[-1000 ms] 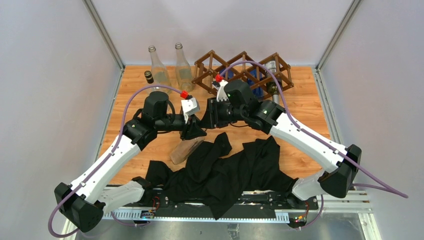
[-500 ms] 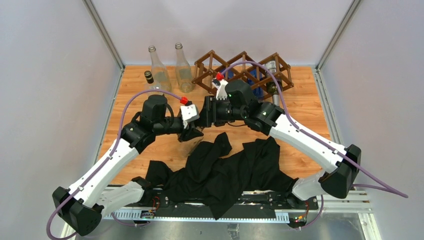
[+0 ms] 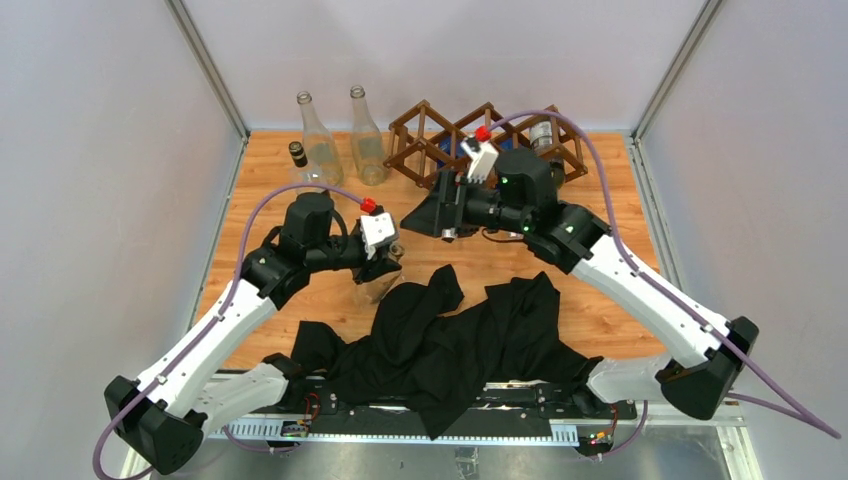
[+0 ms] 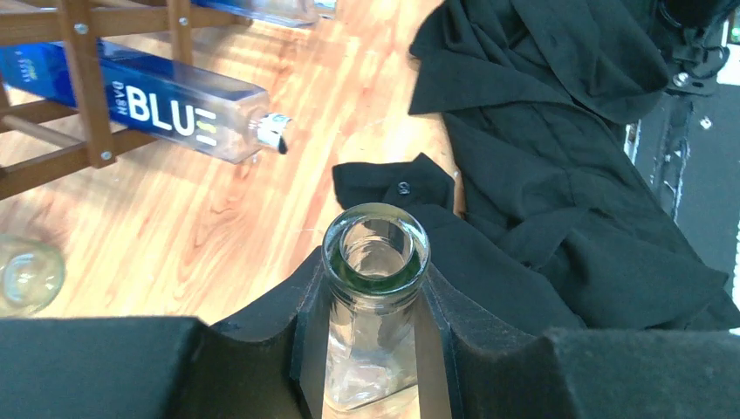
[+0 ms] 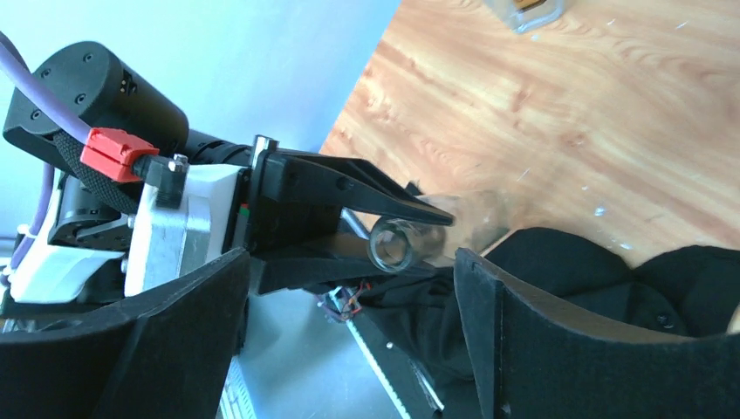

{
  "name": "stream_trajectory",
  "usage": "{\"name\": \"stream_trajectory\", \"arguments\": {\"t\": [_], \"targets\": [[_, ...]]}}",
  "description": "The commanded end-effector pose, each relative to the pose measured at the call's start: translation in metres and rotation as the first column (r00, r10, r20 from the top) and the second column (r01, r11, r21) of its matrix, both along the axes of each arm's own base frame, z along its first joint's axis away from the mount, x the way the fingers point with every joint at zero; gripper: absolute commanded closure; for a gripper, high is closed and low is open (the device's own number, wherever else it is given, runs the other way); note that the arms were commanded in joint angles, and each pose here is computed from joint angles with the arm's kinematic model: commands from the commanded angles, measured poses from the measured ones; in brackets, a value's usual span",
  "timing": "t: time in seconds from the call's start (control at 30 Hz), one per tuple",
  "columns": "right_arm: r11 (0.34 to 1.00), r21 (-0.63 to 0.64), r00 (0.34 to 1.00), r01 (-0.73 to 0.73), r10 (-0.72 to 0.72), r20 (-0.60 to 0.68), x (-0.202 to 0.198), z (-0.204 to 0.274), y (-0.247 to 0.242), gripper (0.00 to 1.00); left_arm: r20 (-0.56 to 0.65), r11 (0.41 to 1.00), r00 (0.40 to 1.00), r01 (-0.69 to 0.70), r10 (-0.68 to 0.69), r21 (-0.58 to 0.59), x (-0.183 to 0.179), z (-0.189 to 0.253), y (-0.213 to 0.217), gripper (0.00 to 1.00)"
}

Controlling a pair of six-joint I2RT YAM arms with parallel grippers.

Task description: Take the wine bottle off the wine rack

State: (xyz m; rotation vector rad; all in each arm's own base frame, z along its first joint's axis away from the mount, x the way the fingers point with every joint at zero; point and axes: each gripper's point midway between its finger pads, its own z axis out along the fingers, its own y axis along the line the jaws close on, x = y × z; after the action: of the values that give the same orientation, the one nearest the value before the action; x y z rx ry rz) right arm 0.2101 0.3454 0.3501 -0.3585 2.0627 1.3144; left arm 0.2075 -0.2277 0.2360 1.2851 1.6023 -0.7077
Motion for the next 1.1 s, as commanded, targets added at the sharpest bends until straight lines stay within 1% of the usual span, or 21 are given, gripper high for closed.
{"name": "stream_trajectory", "arguments": {"t": [0.0, 0.1, 0.2, 0.27, 0.33, 0.57, 0.67, 0.83, 1.07], "targets": [[0.994, -0.015, 0.993, 0.106, -0.105, 0.059, 0.015, 0.009, -0.037, 0.08, 0.119, 0.993, 0.989, -0.074, 0.085, -0.096, 0.028, 0.052, 0.004, 1.00], [0.979, -0.051, 0.978, 0.198, -0.194, 0.073, 0.029, 0.003, -0.066, 0.07, 0.092, 0.973, 0.979, -0.165, 0.181, -0.160, 0.058, 0.070, 0.014, 1.00], [0.958, -0.077, 0.958, 0.277, -0.269, 0.101, 0.039, -0.001, -0.091, 0.06, 0.066, 0.932, 0.954, -0.268, 0.292, -0.244, 0.095, 0.090, 0.027, 1.00], [0.939, -0.100, 0.941, 0.330, -0.318, 0.116, 0.045, -0.006, -0.106, 0.05, 0.098, 0.900, 0.931, -0.308, 0.353, -0.309, 0.116, 0.106, 0.032, 1.00], [0.919, -0.123, 0.925, 0.373, -0.360, 0.119, 0.051, -0.014, -0.120, 0.05, 0.128, 0.887, 0.917, -0.320, 0.378, -0.334, 0.132, 0.115, 0.031, 1.00], [0.862, -0.156, 0.875, 0.483, -0.470, 0.115, 0.063, -0.030, -0.158, 0.04, 0.153, 0.865, 0.896, -0.340, 0.417, -0.369, 0.183, 0.128, 0.025, 1.00], [0.837, -0.157, 0.852, 0.524, -0.510, 0.118, 0.068, -0.031, -0.174, 0.04, 0.132, 0.847, 0.884, -0.374, 0.449, -0.376, 0.208, 0.131, 0.031, 1.00], [0.808, -0.155, 0.823, 0.569, -0.558, 0.110, 0.077, -0.031, -0.193, 0.04, 0.086, 0.826, 0.874, -0.414, 0.478, -0.382, 0.239, 0.123, 0.039, 1.00], [0.777, -0.155, 0.791, 0.610, -0.606, 0.081, 0.093, -0.033, -0.214, 0.03, 0.049, 0.825, 0.876, -0.431, 0.480, -0.366, 0.273, 0.098, 0.048, 1.00]]}}
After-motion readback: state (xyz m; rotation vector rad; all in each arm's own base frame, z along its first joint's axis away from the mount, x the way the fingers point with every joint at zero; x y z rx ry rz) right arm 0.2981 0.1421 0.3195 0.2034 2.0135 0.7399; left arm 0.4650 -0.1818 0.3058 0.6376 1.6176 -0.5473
